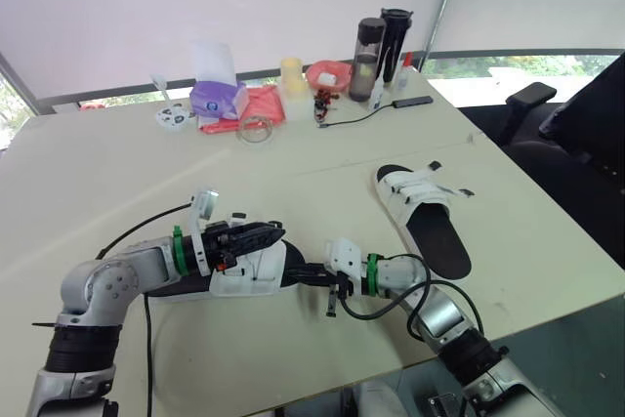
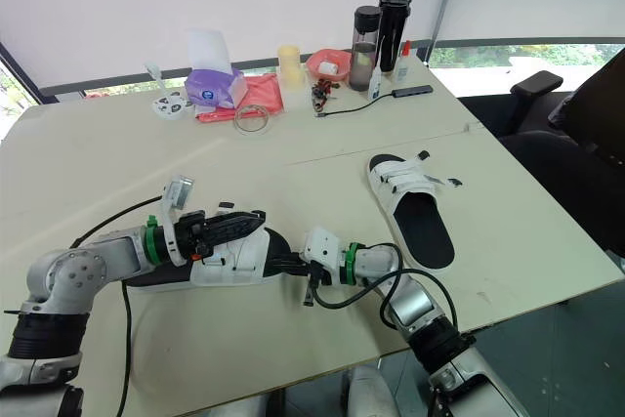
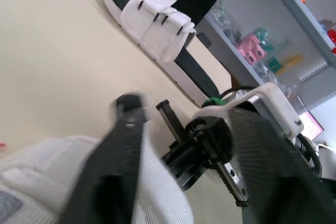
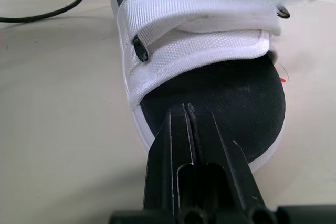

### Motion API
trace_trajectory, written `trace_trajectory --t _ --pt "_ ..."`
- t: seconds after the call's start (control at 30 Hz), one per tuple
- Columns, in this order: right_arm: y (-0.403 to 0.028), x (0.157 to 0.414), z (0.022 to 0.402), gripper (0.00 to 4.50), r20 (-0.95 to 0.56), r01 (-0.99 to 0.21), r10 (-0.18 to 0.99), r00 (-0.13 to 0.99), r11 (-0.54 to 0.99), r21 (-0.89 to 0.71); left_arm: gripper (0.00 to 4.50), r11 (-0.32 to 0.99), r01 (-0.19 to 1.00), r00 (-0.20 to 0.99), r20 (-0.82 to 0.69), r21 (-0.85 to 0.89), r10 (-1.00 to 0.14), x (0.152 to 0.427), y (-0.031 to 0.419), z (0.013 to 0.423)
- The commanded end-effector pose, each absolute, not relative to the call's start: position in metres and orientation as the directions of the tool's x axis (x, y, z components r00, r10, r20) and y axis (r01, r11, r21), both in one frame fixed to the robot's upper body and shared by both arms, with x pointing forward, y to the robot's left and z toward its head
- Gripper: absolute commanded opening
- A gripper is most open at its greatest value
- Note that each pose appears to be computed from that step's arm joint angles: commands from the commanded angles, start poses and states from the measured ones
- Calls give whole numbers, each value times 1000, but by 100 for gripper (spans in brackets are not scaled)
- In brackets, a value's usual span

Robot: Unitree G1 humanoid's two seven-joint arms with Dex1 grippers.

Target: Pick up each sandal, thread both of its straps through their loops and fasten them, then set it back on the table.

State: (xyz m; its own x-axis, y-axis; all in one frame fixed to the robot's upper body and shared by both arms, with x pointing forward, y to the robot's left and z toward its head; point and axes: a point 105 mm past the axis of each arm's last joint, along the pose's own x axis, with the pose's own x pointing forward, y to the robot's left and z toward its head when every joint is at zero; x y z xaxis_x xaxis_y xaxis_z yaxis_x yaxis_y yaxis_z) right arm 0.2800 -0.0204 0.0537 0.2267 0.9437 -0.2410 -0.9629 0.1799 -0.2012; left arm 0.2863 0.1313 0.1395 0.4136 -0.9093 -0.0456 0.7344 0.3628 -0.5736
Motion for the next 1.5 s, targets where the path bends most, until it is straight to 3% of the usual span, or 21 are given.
trace_trajectory --t 0.03,0.27,0.57,0.87,1.1,1.33,1.5 --pt "-55 274 -16 0 -483 -959 832 273 277 -66 444 342 779 403 2 -525 -915 286 134 159" --pt "-56 274 -16 0 -482 -957 831 277 282 -63 444 391 858 430 50 -332 -902 307 144 204" --pt "-53 276 -16 0 -478 -957 833 278 282 -65 444 335 940 321 -160 -68 -933 314 141 191" --pt "-56 275 -16 0 -478 -954 831 286 293 -62 444 234 960 201 -203 -154 -958 287 147 184" --pt "-59 274 -17 0 -483 -955 828 284 291 -62 444 157 904 48 -271 -398 -961 213 164 164" --pt "-54 271 -19 0 -483 -961 835 263 273 -51 444 233 867 49 -390 -440 -920 184 173 122" --pt "-52 271 -19 0 -485 -964 838 251 260 -49 444 287 856 113 -385 -431 -916 192 166 101"
